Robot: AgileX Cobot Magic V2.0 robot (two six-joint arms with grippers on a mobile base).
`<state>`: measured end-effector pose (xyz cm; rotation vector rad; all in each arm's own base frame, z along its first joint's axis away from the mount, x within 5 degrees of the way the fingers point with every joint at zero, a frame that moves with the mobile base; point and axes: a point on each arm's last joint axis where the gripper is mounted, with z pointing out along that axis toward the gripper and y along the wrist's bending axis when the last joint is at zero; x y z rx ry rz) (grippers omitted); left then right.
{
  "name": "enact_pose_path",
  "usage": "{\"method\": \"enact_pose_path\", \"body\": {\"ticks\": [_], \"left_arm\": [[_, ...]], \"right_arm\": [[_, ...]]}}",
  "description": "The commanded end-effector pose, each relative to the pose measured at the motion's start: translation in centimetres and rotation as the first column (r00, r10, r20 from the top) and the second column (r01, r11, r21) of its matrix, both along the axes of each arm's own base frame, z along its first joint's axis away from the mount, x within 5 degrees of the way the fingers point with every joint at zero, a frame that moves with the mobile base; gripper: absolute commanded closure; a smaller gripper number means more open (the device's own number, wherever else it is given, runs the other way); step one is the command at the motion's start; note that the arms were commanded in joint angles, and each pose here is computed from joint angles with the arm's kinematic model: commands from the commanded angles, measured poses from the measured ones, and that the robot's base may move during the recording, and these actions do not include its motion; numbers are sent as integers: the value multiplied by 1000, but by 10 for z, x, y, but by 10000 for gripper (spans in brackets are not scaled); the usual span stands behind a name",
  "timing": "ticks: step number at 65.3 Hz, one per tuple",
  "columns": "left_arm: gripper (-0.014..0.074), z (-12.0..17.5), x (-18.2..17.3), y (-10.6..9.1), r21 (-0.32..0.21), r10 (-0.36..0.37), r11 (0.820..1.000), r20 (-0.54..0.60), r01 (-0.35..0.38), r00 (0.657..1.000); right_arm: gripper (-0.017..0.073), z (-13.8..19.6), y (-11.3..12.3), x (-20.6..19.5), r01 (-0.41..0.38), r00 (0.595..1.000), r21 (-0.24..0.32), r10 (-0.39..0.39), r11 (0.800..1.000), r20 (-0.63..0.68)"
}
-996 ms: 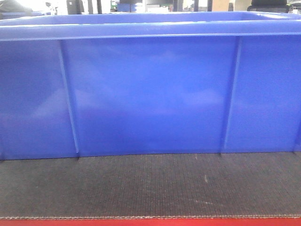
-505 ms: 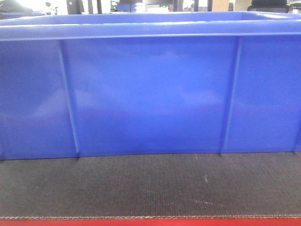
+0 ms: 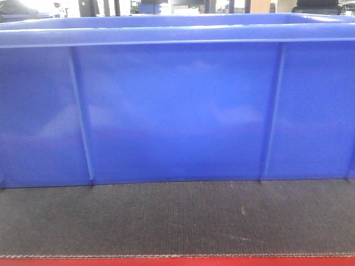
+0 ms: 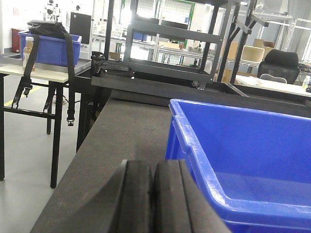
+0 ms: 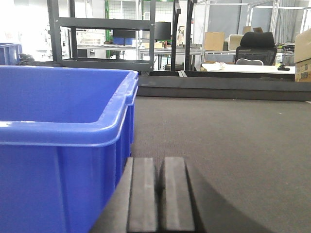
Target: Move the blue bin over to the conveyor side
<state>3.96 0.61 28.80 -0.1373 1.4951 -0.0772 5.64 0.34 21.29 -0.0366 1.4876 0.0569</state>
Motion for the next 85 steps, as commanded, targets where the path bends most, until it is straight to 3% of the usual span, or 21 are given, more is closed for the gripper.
{"method": "enact_pose_path", "body": {"ticks": [1, 44, 56, 63, 77, 80, 81, 85], "left_arm": [[583, 1, -1, 0, 11, -2, 1000, 20, 2, 1000], [583, -4, 0, 0, 1, -2, 1000, 6, 2, 1000], [590, -34, 5, -5, 200, -20, 979, -28, 26, 999], [591, -55, 12, -6, 156, -24, 987, -24, 28, 999], [591, -75, 17, -5, 174, -15, 985, 11, 13, 1000], [591, -70, 16, -5, 163, -17, 987, 66, 6, 998], [591, -71, 16, -5, 141, -19, 990, 51, 11, 999], [591, -74, 16, -5, 133, -18, 991, 21, 15, 1000]], "right_arm": [[648, 3, -1, -1, 9, 999, -1, -9, 1000, 36], [648, 3, -1, -1, 9, 999, -1, -9, 1000, 36], [648, 3, -1, -1, 9, 999, -1, -9, 1000, 36], [648, 3, -1, -1, 9, 999, -1, -9, 1000, 36], [648, 3, -1, -1, 9, 999, -1, -9, 1000, 36], [648, 3, -1, -1, 9, 999, -1, -9, 1000, 36], [648, 3, -1, -1, 9, 999, -1, -9, 1000, 36], [648, 3, -1, -1, 9, 999, -1, -9, 1000, 36]]}}
